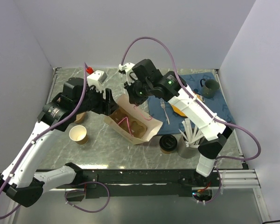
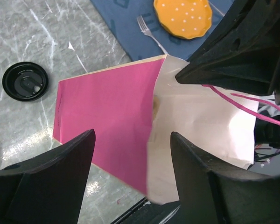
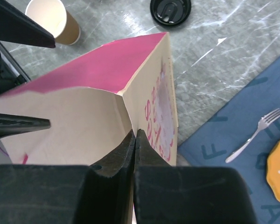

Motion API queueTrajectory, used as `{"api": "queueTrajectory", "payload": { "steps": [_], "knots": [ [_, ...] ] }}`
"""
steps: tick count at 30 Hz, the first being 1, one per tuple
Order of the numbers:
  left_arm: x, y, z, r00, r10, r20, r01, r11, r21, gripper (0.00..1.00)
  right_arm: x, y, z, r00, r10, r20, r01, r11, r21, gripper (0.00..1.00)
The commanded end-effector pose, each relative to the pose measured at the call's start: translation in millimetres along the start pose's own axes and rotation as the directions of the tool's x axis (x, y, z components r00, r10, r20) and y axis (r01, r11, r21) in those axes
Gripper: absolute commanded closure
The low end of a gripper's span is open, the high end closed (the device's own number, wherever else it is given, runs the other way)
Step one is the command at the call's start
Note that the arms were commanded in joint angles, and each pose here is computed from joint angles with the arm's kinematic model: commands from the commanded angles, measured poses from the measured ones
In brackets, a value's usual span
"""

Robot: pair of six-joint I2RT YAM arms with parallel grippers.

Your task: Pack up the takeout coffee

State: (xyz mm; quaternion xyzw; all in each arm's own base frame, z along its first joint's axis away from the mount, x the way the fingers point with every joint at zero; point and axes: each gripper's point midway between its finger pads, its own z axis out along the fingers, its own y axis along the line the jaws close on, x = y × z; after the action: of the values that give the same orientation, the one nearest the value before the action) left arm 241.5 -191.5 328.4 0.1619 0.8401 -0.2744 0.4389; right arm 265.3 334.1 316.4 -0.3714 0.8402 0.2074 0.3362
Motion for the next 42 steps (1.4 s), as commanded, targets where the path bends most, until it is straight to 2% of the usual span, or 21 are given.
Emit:
{"api": "queueTrajectory", "payload": {
  "steps": [1, 4, 5, 7, 8, 9, 12, 15, 16, 18, 19, 20, 21, 23, 28, 32, 34, 38, 42],
  "knots": [
    [-14, -1, 2, 0.997, 0.033, 0.064, -0.032, 0.999, -0.017, 0.32, -23, 14, -10, 0.996, -0.021, 0.085, 0.026, 0.998, -0.064, 1.0],
    [-7, 0, 6, 0.999, 0.038, 0.03, -0.037, 0.999, -0.034, 0.46, -21, 17, -7, 0.997, -0.026, 0.079, 0.031, 0.997, -0.068, 1.0],
    [-4, 0, 7, 0.999, 0.033, 0.018, -0.032, 0.999, -0.038, 0.56, -19, 18, -7, 0.997, -0.026, 0.074, 0.032, 0.997, -0.072, 0.98],
    [5, -2, 5, 0.999, 0.028, -0.017, -0.029, 0.998, -0.047, 0.67, -20, 16, -8, 0.996, -0.02, 0.083, 0.025, 0.998, -0.063, 0.81],
    [9, 2, 5, 1.0, -0.012, -0.018, 0.011, 0.997, -0.08, 0.76, -22, 8, -9, 0.996, -0.002, 0.09, 0.003, 1.0, -0.012, 0.74],
    [12, 3, 3, 0.999, -0.039, -0.013, 0.038, 0.994, -0.098, 0.8, -23, 4, -12, 0.995, 0.043, 0.095, -0.045, 0.999, 0.015, 0.63],
    [24, 6, -6, 0.982, -0.187, 0.016, 0.187, 0.974, -0.13, 0.91, -27, -12, -31, 0.98, 0.161, 0.115, -0.174, 0.979, 0.108, 0.46],
    [30, 14, -17, 0.963, -0.263, 0.062, 0.27, 0.947, -0.174, 0.94, -16, -23, -54, 0.948, 0.295, 0.116, -0.31, 0.939, 0.146, 0.4],
    [31, 16, -21, 0.959, -0.273, 0.076, 0.283, 0.942, -0.183, 0.92, -5, -27, -52, 0.94, 0.328, 0.093, -0.339, 0.926, 0.168, 0.39],
    [33, 20, -23, 0.955, -0.284, 0.085, 0.296, 0.933, -0.207, 0.79, 6, -29, -68, 0.919, 0.376, 0.115, -0.392, 0.902, 0.182, 0.36],
    [35, 23, -23, 0.954, -0.288, 0.083, 0.299, 0.928, -0.223, 0.71, 22, -33, -63, 0.918, 0.387, 0.089, -0.397, 0.892, 0.216, 0.36],
    [38, 25, -25, 0.953, -0.294, 0.074, 0.303, 0.922, -0.24, 0.56, 27, -36, -66, 0.915, 0.392, 0.095, -0.404, 0.886, 0.229, 0.35],
    [40, 30, -26, 0.953, -0.295, 0.074, 0.304, 0.914, -0.27, 0.49, 28, -38, -75, 0.907, 0.401, 0.128, -0.42, 0.878, 0.231, 0.35],
    [40, 34, -26, 0.953, -0.297, 0.065, 0.302, 0.906, -0.298, 0.41, 44, -48, -72, 0.899, 0.421, 0.121, -0.438, 0.855, 0.279, 0.35],
    [43, 38, -22, 0.965, -0.261, 0.036, 0.258, 0.912, -0.319, 0.36, 48, -58, -86, 0.885, 0.438, 0.156, -0.465, 0.833, 0.3, 0.36],
    [28, 38, -20, 0.979, -0.194, 0.056, 0.201, 0.929, -0.31, 0.28, 37, -52, -92, 0.894, 0.408, 0.182, -0.444, 0.862, 0.246, 0.36],
    [22, 36, -16, 0.987, -0.152, 0.054, 0.161, 0.942, -0.294, 0.27, 35, -43, -88, 0.908, 0.385, 0.164, -0.412, 0.891, 0.192, 0.36],
    [-1, 27, -21, 0.989, -0.109, 0.099, 0.131, 0.958, -0.254, 0.26, 25, -35, -77, 0.936, 0.313, 0.162, -0.334, 0.934, 0.126, 0.43],
    [-8, 21, -19, 0.995, -0.042, 0.091, 0.061, 0.974, -0.218, 0.22, 22, -26, -64, 0.951, 0.279, 0.134, -0.29, 0.954, 0.072, 0.53]
  ]
}}
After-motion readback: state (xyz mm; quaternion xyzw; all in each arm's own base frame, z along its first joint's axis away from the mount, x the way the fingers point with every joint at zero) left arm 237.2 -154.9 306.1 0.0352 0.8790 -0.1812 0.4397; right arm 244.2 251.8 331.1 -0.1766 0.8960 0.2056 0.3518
